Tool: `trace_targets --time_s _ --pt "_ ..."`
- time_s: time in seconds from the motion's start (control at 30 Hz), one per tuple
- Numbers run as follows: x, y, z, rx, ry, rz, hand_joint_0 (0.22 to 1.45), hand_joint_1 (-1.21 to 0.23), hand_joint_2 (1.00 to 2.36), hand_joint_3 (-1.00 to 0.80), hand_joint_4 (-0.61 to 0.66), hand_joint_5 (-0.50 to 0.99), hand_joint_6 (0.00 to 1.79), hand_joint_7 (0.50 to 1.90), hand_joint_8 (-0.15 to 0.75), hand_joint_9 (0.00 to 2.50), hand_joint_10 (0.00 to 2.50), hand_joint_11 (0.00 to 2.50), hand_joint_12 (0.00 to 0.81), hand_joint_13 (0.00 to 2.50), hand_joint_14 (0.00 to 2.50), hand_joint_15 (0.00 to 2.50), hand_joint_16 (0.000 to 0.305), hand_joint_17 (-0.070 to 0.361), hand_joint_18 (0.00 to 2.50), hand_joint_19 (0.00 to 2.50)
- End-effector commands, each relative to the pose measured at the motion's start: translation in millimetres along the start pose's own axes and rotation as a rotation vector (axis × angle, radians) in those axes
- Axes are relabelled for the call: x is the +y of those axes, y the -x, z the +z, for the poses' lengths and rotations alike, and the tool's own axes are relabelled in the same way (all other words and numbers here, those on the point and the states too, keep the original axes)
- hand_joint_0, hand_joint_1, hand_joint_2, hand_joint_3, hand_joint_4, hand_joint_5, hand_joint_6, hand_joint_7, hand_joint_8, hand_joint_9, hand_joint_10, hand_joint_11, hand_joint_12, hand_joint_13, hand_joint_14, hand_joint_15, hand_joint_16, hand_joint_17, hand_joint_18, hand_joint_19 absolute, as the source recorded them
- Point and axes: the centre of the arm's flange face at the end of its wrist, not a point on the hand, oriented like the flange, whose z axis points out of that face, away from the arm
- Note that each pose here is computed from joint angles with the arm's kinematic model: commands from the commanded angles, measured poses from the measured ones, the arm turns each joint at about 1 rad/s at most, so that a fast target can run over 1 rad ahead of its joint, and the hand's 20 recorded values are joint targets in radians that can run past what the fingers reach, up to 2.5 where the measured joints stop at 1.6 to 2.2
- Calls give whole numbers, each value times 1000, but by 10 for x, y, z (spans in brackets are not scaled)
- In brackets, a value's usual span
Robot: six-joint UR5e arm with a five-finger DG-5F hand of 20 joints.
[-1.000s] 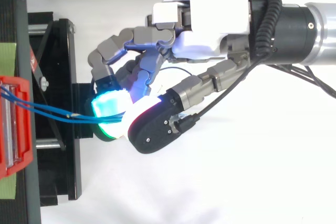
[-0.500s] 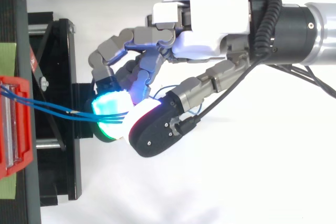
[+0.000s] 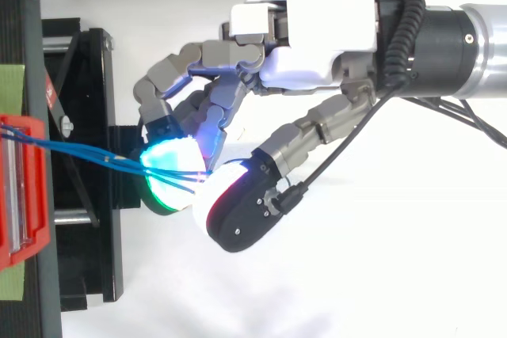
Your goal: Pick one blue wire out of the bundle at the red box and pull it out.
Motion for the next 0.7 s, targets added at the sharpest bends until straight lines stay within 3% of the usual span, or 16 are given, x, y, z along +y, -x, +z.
trace_targets --time_s 0.0,0.17,0.23,0.27,0.33,0.67 --pt "-1 0 0 0 0 0 748 -955 1000 -500 66 -144 881 1534 241 937 26 818 363 653 21 489 58 130 480 353" --pt "1 0 1 0 1 0 732 -958 1000 -500 121 -152 895 1510 238 927 24 815 361 656 20 486 58 130 496 350" --pt "11 -1 1 0 1 0 660 -925 1000 -500 173 -142 885 1445 234 945 27 820 359 656 20 494 58 130 489 377" --pt "-1 0 0 0 0 0 640 -904 1000 -500 171 -138 884 1339 233 955 26 809 362 661 20 504 57 129 483 394" --pt "-1 0 0 0 0 0 608 -864 1000 -500 191 -126 862 1323 232 962 26 809 363 661 22 505 57 129 475 411" --pt "-1 0 0 0 0 -1 478 -642 1000 -500 145 -127 843 1245 272 990 22 794 401 662 20 527 65 145 440 486"
